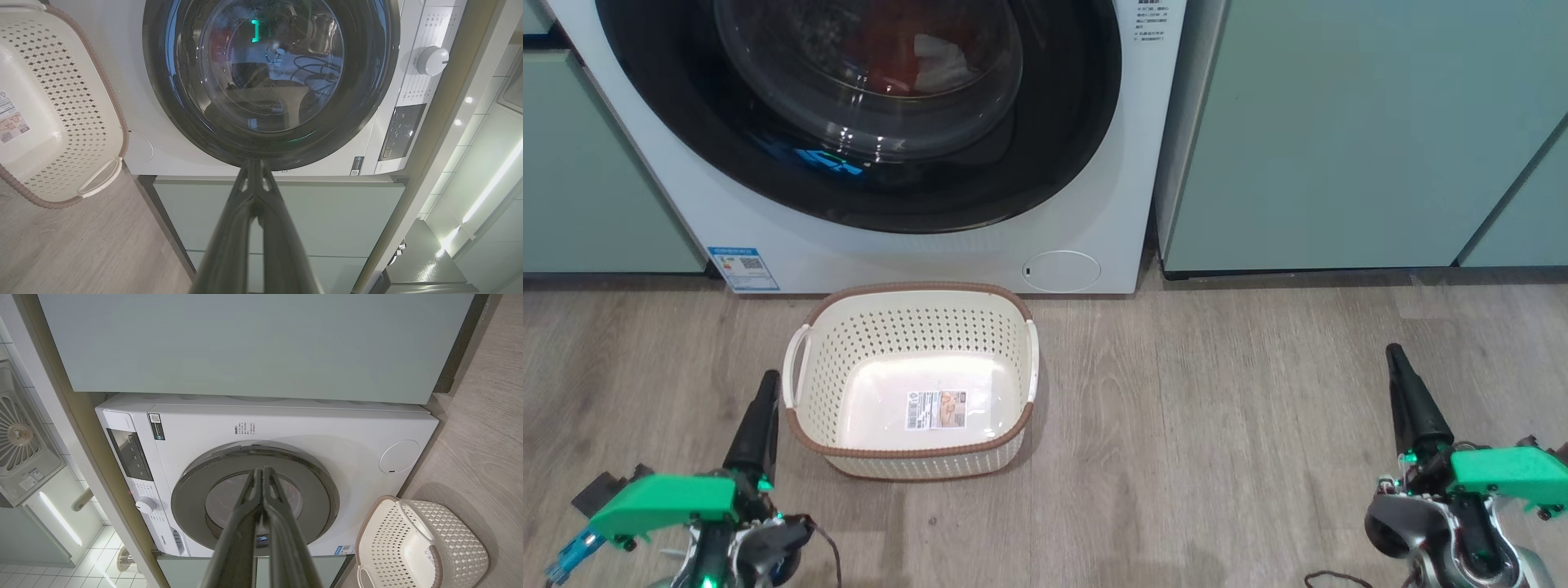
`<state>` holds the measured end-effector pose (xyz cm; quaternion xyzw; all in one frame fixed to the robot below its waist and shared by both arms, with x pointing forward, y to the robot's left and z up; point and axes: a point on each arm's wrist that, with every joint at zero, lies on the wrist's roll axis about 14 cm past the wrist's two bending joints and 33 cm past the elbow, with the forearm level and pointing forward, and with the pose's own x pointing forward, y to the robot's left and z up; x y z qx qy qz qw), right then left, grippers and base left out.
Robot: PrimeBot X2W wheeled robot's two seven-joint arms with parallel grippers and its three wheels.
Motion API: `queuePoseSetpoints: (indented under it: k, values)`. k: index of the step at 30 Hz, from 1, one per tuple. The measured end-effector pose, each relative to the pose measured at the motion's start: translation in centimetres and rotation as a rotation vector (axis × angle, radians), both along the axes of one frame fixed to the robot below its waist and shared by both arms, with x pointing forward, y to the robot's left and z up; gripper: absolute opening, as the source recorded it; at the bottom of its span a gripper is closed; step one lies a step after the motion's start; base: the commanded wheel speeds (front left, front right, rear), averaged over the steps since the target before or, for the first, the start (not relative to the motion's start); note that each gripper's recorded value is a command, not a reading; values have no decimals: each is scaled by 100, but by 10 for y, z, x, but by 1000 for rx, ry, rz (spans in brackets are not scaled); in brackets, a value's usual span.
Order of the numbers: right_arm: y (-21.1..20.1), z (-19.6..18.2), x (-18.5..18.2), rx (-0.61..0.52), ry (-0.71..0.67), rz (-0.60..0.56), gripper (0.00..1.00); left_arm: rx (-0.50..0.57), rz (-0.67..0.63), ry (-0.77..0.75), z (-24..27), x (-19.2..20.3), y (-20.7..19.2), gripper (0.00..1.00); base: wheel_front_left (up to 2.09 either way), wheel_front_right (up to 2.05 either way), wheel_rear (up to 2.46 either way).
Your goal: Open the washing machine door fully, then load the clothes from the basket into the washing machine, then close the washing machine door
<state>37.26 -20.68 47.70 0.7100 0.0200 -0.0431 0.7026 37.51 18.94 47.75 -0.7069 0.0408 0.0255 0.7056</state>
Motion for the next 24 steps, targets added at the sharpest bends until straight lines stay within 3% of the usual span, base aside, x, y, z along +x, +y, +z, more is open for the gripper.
queuePoseSetpoints:
  k: [24]
  values:
    - [1, 0, 0, 1, 0, 6, 0, 0, 0, 0, 0, 0, 0, 0, 0, 0, 0]
